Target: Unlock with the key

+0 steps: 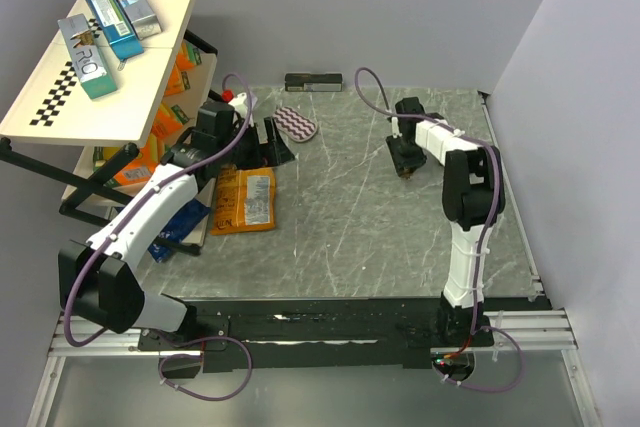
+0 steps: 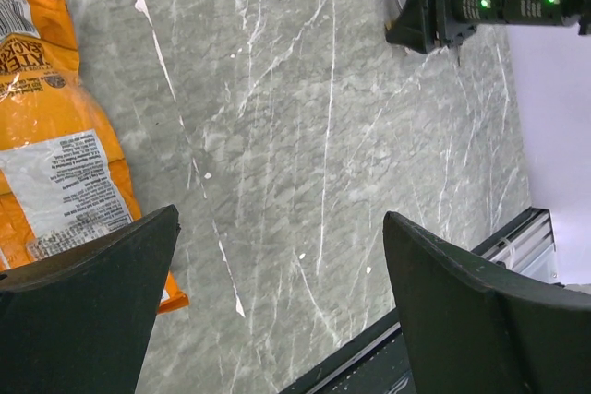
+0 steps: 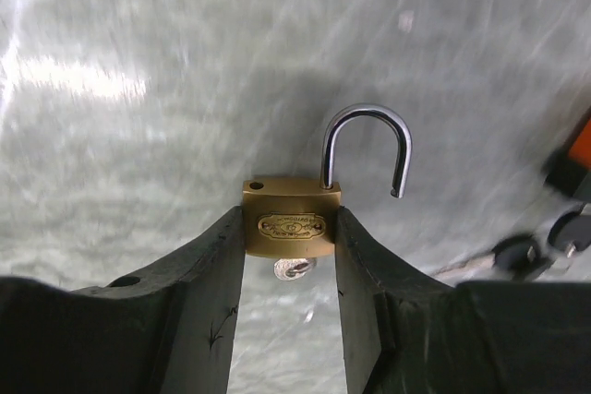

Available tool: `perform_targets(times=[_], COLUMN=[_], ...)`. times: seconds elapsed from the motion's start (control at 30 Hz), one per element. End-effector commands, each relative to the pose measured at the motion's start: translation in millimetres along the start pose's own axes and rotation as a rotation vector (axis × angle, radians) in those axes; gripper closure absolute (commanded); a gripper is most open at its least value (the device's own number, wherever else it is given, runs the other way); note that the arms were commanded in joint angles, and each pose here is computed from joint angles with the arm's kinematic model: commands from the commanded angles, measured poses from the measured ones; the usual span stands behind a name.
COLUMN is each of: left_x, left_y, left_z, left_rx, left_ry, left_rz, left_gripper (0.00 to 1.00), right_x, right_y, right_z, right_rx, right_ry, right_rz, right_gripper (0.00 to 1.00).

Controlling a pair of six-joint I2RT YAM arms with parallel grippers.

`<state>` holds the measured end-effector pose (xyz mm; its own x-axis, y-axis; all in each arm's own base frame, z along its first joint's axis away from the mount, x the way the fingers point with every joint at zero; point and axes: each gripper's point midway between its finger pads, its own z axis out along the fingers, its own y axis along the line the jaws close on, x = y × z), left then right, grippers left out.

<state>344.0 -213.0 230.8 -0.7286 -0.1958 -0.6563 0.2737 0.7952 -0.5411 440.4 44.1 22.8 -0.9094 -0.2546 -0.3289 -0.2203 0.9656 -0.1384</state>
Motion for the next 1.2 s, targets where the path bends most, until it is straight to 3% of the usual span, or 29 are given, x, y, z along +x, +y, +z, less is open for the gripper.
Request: perform_targets(times=[0.0,0.2,0.3,0.33,0.37,0.53,0.8,1.17], left_x=[-19.6,-22.2,-21.8,-21.8,-22.2,-24.6,-40.2,-76.2], left_y=[-8.8,-10.3,-10.9,-11.8,-11.1,-3.5,-6.1,-16.0], left_z=[-5.2,-6.4,-7.9,-8.0,-9.6,-9.8,-17.9,-64.8], left_rx=[0.024,0.030,0.033,0.036,0.033,-0.003,-0.009,-0.020], left_ry=[-0.070,-0.085,-0.090,-0.092,-0.099,-0.134,-0.210,-0.448], left_rz=[0.001,-0.011,-0.017,-0.019,-0.020,-0.033,-0.035,0.020], left_gripper=[0.04,0.04,0.04,0.04,0.04,0.04,0.04,0.04], right_x=[-18.8,-25.2,-23.9,-25.0,-28.0,-33.9,-57.1,-53.9], right_y=[-14.4,-26.4,-25.9,-25.0,-24.9,-22.7,-22.4,0.5], right_z=[-3.4,0.5,1.5,0.4,-3.2,-14.4,-63.9,-198.2], right_rx=[-0.008,-0.008,-0.019,-0.024,-0.030,-0.039,-0.052,-0.198], right_ry=[-0.006,-0.011,-0.007,-0.014,-0.030,-0.076,-0.223,-0.615], right_rz=[-0.034,-0.014,-0.004,0.000,0.003,0.020,0.090,0.208], right_gripper=[0.72,0.70,0.59,0.47,0.43,0.27,0.21,0.21])
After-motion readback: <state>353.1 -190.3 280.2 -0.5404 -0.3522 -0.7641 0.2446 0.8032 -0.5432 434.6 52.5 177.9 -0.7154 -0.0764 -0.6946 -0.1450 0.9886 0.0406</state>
